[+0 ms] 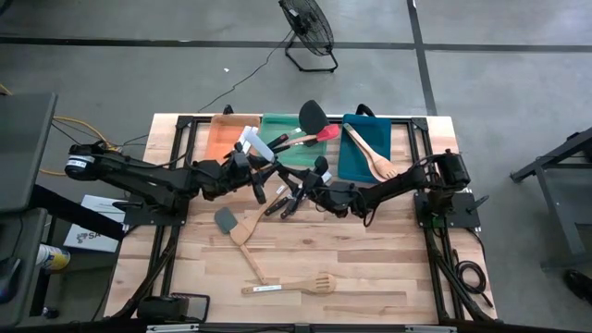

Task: Pick & Place Kitchen Items
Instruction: Put the black knife into the orange bin

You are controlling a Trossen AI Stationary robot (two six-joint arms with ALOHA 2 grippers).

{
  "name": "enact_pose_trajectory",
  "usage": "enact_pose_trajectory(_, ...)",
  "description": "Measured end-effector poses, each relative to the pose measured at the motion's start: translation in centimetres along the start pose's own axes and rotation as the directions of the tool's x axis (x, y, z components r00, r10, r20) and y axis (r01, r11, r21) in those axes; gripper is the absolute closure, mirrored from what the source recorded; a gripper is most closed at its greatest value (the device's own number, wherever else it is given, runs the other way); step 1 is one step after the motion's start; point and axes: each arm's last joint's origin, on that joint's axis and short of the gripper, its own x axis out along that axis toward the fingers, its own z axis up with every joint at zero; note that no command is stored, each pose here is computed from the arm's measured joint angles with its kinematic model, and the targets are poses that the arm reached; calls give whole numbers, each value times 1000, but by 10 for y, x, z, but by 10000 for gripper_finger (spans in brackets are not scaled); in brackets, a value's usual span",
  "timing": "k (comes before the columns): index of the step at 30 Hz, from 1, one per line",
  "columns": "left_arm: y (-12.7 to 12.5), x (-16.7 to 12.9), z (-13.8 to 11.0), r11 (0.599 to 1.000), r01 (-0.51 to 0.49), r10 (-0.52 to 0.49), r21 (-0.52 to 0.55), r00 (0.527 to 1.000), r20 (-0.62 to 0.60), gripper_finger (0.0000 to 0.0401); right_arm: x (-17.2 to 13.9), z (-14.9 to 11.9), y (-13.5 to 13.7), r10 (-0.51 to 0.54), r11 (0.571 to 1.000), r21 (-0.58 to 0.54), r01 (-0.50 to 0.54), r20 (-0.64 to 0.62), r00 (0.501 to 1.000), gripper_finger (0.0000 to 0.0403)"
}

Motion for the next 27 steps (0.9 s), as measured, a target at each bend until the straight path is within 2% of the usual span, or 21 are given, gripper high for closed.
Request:
enact_pose_trajectory(11, 0, 0, -2, 1000, 4, -4, 27, 1000, -21, 321, 0, -2, 0, 9, 1000, -12, -9, -17, 1000, 331)
enact_pose_trajectory(13, 0, 0, -3, 999, 8, -7, 44, 1000, -27, 321, -1, -3, 1, 4, 1000, -14, -5, -23, 1000, 304)
enact_pose_trajectory(17, 2, 0, -5, 995, -48, 52, 89, 998, -41, 321, -5, -1, 5, -20, 1000, -5, 20, -20, 1000, 213)
enact_pose_trajectory(20, 4, -1, -8, 990, -89, 97, 113, 993, -65, 321, -10, 0, 9, -68, 998, -20, 67, -34, 997, 166)
enact_pose_trajectory(23, 6, -1, -11, 981, -136, 148, 142, 985, -84, 321, -15, 4, 11, -115, 992, -57, 112, -54, 992, 142)
enact_pose_trajectory(27, 10, -3, -16, 952, -225, 253, 207, 960, -118, 321, -22, 8, 12, -177, 980, -105, 167, -99, 979, 134)
